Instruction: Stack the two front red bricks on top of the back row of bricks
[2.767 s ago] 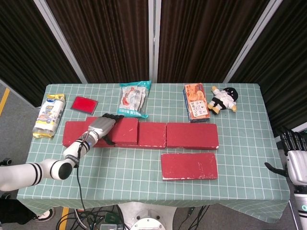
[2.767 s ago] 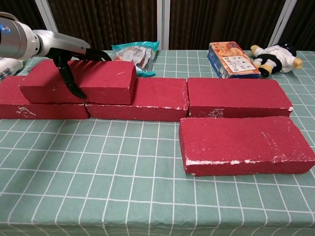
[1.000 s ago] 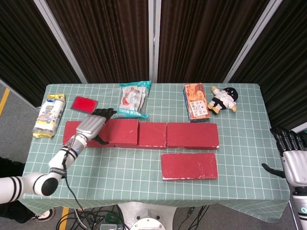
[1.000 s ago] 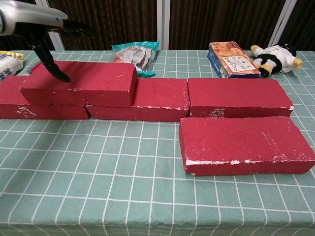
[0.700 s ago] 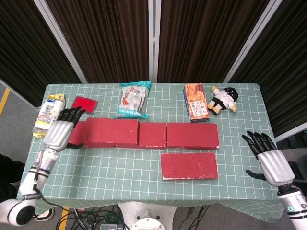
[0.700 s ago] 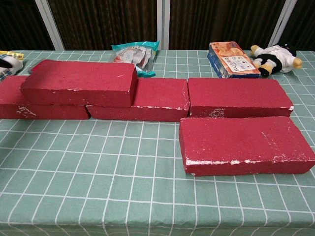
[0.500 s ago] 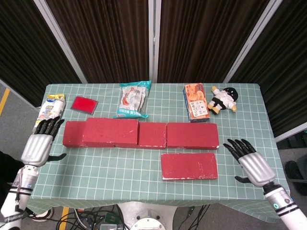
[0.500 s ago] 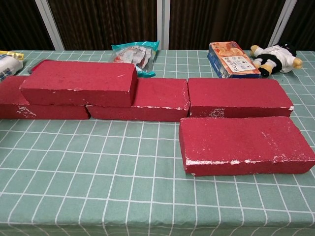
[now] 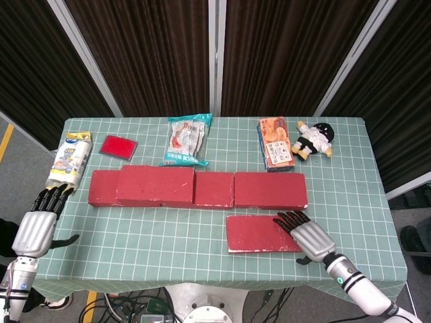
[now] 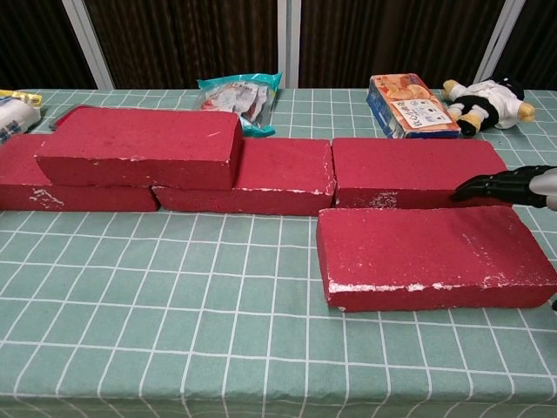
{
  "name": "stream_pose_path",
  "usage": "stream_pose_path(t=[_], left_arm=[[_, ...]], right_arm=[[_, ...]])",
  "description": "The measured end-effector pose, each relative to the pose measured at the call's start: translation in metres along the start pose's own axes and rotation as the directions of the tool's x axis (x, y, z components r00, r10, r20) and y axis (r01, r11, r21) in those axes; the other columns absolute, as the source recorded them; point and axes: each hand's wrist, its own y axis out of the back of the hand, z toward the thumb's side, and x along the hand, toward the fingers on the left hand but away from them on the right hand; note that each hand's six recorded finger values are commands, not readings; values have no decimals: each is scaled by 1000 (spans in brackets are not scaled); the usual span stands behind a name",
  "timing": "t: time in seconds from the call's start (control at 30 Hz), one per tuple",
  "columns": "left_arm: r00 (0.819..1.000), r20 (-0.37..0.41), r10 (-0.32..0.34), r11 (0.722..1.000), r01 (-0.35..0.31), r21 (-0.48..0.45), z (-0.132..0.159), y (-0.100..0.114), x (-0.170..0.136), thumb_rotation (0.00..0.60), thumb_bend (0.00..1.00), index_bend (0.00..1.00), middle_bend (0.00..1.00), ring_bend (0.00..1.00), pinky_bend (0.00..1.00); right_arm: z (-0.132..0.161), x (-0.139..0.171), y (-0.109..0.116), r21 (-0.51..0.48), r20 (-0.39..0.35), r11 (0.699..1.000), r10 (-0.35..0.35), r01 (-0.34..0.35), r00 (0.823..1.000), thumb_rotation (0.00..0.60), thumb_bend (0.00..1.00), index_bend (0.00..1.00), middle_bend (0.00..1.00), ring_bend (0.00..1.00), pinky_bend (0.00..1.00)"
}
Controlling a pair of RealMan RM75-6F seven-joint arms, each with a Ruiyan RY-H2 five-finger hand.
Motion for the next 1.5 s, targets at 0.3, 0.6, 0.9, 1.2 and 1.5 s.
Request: stream_pose_path(t=[0.3, 0.6, 0.9, 1.2, 1.5], left_arm=[[1000, -19, -5, 1000, 5, -21, -11, -3, -5, 600, 54, 0, 0, 0, 0], [999, -30, -35, 999, 34, -38, -16, -11, -9, 600, 54, 0, 0, 0, 0], [998, -38, -45, 998, 43, -48, -18, -15, -11, 600, 53, 0, 0, 0, 0], [998, -43, -55, 997, 53, -55, -19, -18, -12, 600, 54, 0, 0, 0, 0], [998, -45, -47, 997, 44, -65, -20, -17, -11, 600, 54, 0, 0, 0, 0]], right_arm=[[4, -19, -9, -76, 18, 997, -18, 19, 1000, 600, 0, 0, 0, 0, 0], [7, -28, -10, -159, 23, 987, -31, 35, 999, 600, 0, 0, 0, 0, 0], [12, -36, -17, -171, 17, 985, -1, 4, 1000, 600, 0, 0, 0, 0, 0], [13, -40, -21, -177, 28, 984, 16, -11, 999, 600, 0, 0, 28, 0, 0], [13, -42, -16, -203, 40, 978, -30, 38, 999, 600, 0, 0, 25, 0, 0]])
